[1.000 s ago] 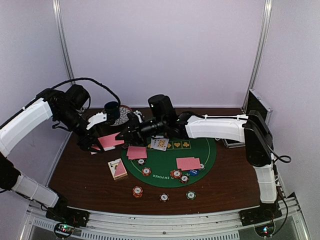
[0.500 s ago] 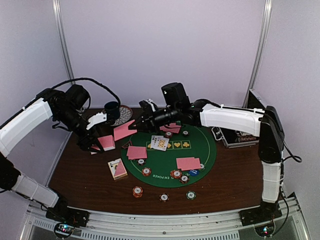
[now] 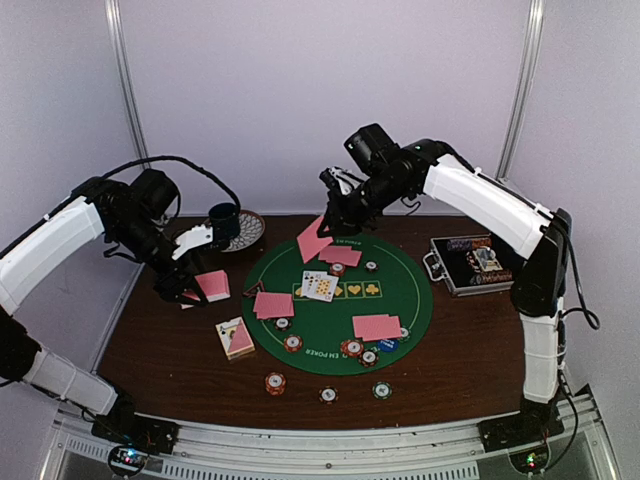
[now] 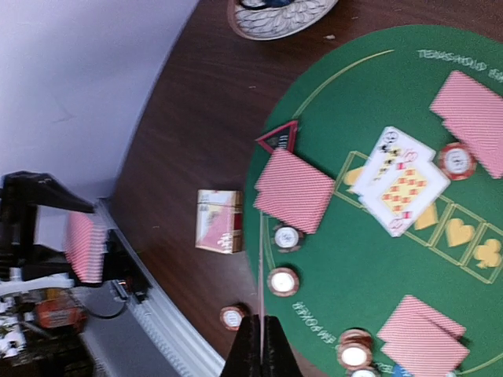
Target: Distribute texas hold em gaming equipment
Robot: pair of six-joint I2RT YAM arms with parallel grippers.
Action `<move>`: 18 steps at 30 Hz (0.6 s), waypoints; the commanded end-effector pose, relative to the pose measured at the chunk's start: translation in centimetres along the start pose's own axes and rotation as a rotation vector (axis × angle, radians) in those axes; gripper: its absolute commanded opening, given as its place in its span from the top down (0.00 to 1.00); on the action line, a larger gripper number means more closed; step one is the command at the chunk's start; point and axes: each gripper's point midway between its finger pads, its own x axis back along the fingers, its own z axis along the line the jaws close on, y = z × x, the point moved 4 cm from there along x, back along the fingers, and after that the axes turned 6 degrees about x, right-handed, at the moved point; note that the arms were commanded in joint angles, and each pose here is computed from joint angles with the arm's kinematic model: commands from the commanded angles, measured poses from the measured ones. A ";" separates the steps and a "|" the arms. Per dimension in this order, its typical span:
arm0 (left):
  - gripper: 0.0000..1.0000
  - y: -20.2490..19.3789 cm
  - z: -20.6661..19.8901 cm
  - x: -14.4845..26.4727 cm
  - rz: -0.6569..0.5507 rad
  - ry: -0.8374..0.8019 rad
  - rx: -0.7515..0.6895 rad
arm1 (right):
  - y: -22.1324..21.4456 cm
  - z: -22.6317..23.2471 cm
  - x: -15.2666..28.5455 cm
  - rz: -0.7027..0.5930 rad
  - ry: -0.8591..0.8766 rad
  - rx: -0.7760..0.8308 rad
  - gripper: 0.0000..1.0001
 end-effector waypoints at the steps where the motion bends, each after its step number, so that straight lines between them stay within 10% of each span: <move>1: 1.00 0.1 -0.2 0.6 -0.030 0.017 -0.019 | -2.9 -7.3 0.3 0.181 -0.491 0.207 1.00; 18: 1.00 0.0 -0.2 0.7 -0.029 0.022 -0.018 | -2.1 -10.8 -4.8 0.228 -1.170 0.959 1.00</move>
